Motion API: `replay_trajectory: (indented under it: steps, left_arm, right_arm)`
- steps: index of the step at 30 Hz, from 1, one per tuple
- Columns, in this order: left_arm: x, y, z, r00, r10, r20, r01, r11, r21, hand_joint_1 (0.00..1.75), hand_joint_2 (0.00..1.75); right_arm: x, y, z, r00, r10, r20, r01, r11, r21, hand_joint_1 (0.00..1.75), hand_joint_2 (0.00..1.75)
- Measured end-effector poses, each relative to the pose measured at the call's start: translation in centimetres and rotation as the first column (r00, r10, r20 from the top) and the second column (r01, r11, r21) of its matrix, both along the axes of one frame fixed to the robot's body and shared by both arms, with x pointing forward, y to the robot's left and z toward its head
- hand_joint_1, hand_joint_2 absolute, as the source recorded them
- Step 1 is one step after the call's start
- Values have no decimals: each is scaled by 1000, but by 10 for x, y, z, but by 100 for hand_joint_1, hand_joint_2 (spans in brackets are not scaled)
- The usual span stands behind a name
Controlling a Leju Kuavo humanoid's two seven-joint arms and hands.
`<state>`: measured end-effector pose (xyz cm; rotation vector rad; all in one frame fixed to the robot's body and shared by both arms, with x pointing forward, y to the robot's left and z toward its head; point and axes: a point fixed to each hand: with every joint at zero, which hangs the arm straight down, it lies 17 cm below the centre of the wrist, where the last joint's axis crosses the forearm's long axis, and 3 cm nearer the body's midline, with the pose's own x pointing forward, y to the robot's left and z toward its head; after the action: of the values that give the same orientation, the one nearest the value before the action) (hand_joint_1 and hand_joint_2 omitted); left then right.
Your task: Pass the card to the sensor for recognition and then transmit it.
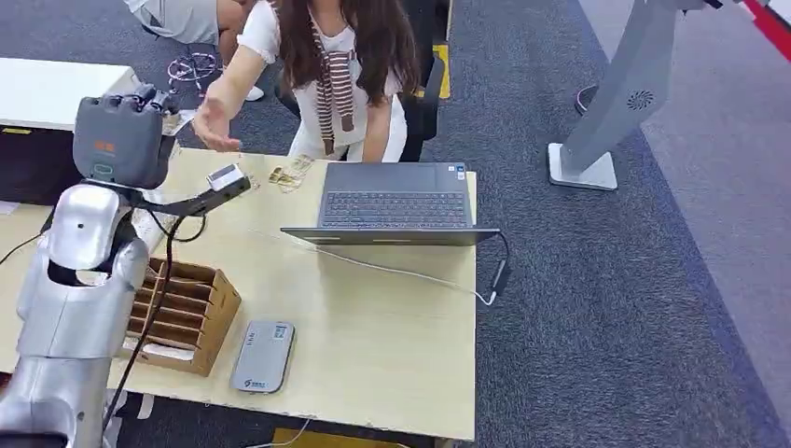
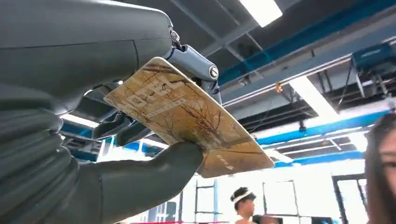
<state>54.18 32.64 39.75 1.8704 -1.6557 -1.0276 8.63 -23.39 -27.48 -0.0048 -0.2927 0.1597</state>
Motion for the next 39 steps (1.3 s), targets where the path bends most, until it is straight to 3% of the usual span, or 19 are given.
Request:
replay_trajectory:
  steps: [10,11,29,33,39]
  left_arm:
    - [31,22,-4,996,65,-53,-66,998,-21,175,175]
    - [32,23,-6,996,67,-58,-69,997,-22,0,175]
    - [37,23,-28,994,65,-91,-69,997,-44,0,175]
    - [9,3,-47,997,-35,-62,30,996,-83,0,175]
    - [-61,-18,-79,988,-154,2,152,978,-144,0,175]
  right_arm:
    - [0,0,0,1000,10,0,-10,1000,-2,0,0]
    - [0,0,0,1000,10,-1,-10,1000,-1,0,0]
    - [0,0,0,1000,10,-2,-10,1000,-1,0,0]
    - [-1,-1,0,1000,-3,-3,3,1000,-1,0,0]
    - [-2,-5,-1,999,-50,-7,49,999,-7,0,0]
